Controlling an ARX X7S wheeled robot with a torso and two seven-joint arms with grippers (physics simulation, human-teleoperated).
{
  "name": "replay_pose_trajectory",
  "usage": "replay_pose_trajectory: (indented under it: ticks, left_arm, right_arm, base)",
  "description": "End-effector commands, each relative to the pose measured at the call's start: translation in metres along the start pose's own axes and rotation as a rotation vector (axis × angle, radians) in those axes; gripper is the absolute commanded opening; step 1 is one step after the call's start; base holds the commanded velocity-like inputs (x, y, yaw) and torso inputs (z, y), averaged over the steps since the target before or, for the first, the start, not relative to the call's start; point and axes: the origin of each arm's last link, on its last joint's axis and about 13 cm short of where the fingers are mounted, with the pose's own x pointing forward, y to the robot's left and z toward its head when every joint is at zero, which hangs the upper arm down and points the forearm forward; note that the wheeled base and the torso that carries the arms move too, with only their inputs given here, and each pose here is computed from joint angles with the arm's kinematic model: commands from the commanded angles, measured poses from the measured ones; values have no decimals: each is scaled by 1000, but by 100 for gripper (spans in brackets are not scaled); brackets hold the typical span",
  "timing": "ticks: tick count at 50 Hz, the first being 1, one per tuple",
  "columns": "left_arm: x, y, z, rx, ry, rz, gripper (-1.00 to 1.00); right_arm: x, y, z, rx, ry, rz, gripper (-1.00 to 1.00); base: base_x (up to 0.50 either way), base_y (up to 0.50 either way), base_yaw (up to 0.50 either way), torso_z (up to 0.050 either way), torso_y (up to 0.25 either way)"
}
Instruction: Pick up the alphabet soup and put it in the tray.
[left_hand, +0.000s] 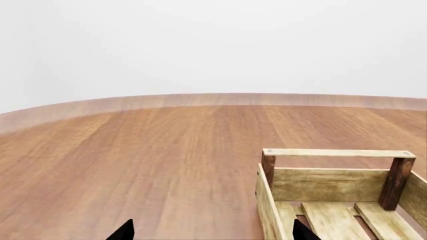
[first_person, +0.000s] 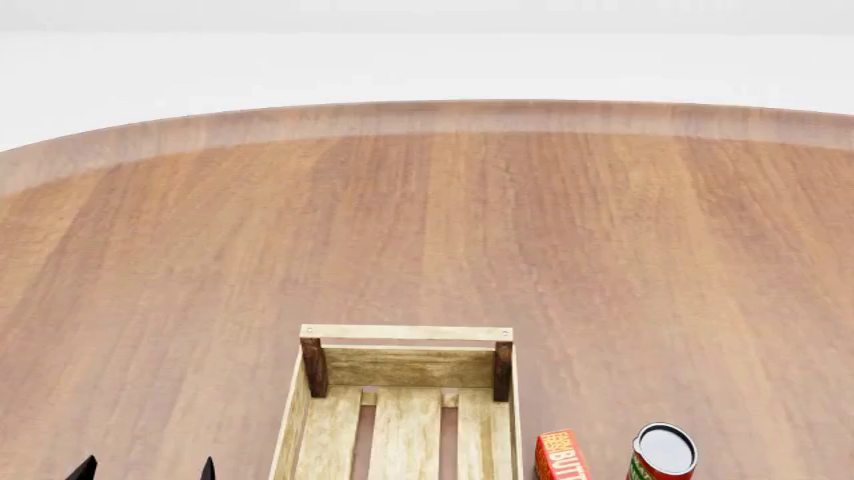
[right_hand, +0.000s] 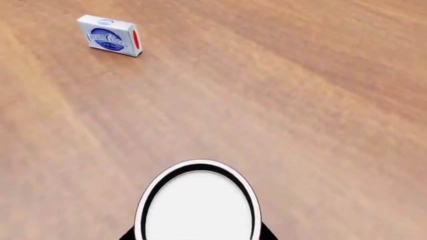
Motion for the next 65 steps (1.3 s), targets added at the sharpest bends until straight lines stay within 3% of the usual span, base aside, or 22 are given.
replay_pose_trajectory:
  ticks: [1,48,65]
  left_arm:
    - [0,0,0,0,1,0,100]
    - [0,0,0,-3,0,-1,100]
    - [-1,0,1,-5,-3,-3,100]
  right_arm:
    - [-3,0,5,1,-15,16,-100]
    - [-72,47,81,-63,-254,320,-100]
    - [-86,78,95,-108,-306,485,-100]
  base:
    - [0,0,0,0,0]
    - [0,0,0,0,0]
    - [0,0,0,0,1]
